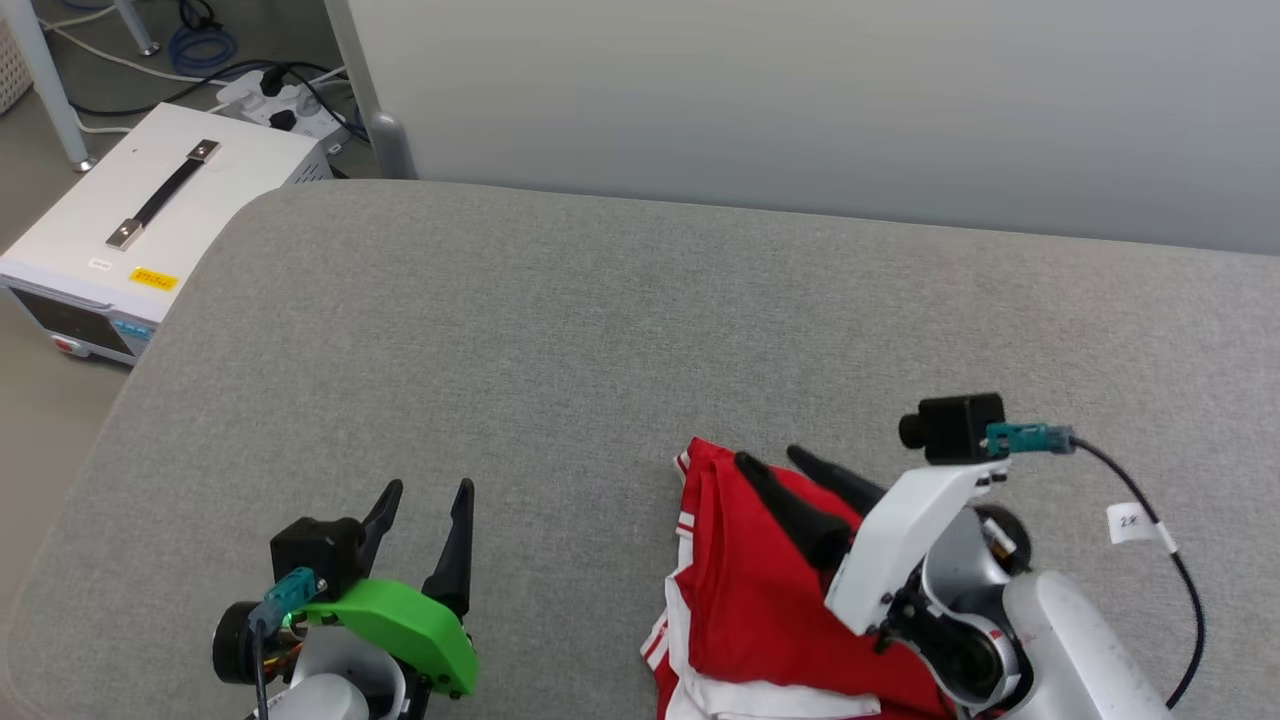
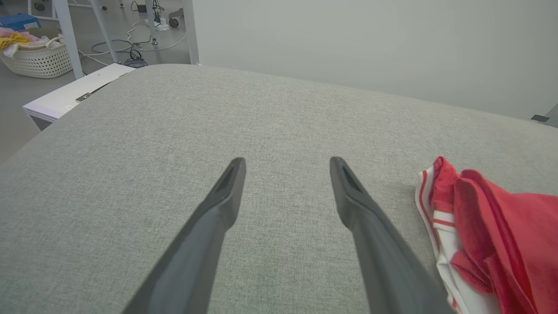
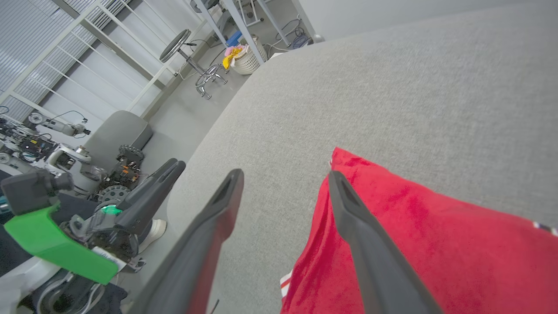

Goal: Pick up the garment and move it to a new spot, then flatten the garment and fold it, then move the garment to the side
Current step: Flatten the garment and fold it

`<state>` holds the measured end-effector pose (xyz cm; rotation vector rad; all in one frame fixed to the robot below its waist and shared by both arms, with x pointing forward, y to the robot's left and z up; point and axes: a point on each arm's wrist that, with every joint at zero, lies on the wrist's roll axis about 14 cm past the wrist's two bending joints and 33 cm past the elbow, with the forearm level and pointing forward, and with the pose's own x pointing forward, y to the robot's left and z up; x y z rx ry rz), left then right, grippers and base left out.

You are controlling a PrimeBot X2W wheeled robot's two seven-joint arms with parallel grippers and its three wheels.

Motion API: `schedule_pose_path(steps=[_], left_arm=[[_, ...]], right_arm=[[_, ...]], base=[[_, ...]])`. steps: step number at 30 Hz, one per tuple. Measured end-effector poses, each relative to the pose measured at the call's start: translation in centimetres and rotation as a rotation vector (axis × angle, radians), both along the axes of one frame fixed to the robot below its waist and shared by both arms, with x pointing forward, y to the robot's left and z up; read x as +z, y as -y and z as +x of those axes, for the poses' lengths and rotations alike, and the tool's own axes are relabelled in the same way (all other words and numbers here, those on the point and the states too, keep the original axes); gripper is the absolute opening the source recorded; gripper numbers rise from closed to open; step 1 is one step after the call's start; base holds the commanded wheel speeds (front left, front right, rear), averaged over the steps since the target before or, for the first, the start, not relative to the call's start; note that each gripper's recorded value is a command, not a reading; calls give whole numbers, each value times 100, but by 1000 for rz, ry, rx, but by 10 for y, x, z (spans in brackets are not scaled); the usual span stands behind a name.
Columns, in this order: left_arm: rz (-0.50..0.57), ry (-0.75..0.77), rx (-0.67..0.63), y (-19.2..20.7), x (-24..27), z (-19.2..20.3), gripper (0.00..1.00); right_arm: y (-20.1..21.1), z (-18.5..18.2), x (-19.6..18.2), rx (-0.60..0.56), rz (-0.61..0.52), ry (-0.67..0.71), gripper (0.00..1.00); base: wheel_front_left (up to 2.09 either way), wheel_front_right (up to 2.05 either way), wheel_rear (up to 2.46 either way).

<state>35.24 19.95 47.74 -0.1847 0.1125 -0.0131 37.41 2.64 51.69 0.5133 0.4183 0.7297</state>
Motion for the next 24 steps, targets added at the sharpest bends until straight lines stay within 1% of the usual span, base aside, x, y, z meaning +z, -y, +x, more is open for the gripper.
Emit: schedule_pose_path(steps=[2, 5, 7, 11, 16, 21, 24], left_arm=[[0, 16, -10, 3, 5, 3, 100], [-2, 53, -22, 8, 15, 9, 100], [-3, 85, -29, 11, 24, 13, 100], [-10, 156, -40, 17, 43, 19, 100], [-13, 205, -67, 26, 54, 20, 100], [-16, 232, -84, 33, 57, 21, 100], [-13, 233, -95, 38, 55, 21, 100]], right_arm=[[17, 13, 11, -38, -98, 103, 100], [62, 35, 27, -128, -282, 283, 100], [90, 44, 34, -188, -352, 353, 100], [139, 55, 54, -304, -449, 490, 100], [182, 50, 60, -413, -514, 592, 100], [213, 36, 56, -550, -462, 617, 100], [217, 23, 46, -590, -448, 607, 100]], base=[[0, 0, 0], [0, 0, 0], [0, 0, 0], [0, 0, 0], [0, 0, 0], [0, 0, 0], [0, 0, 0]])
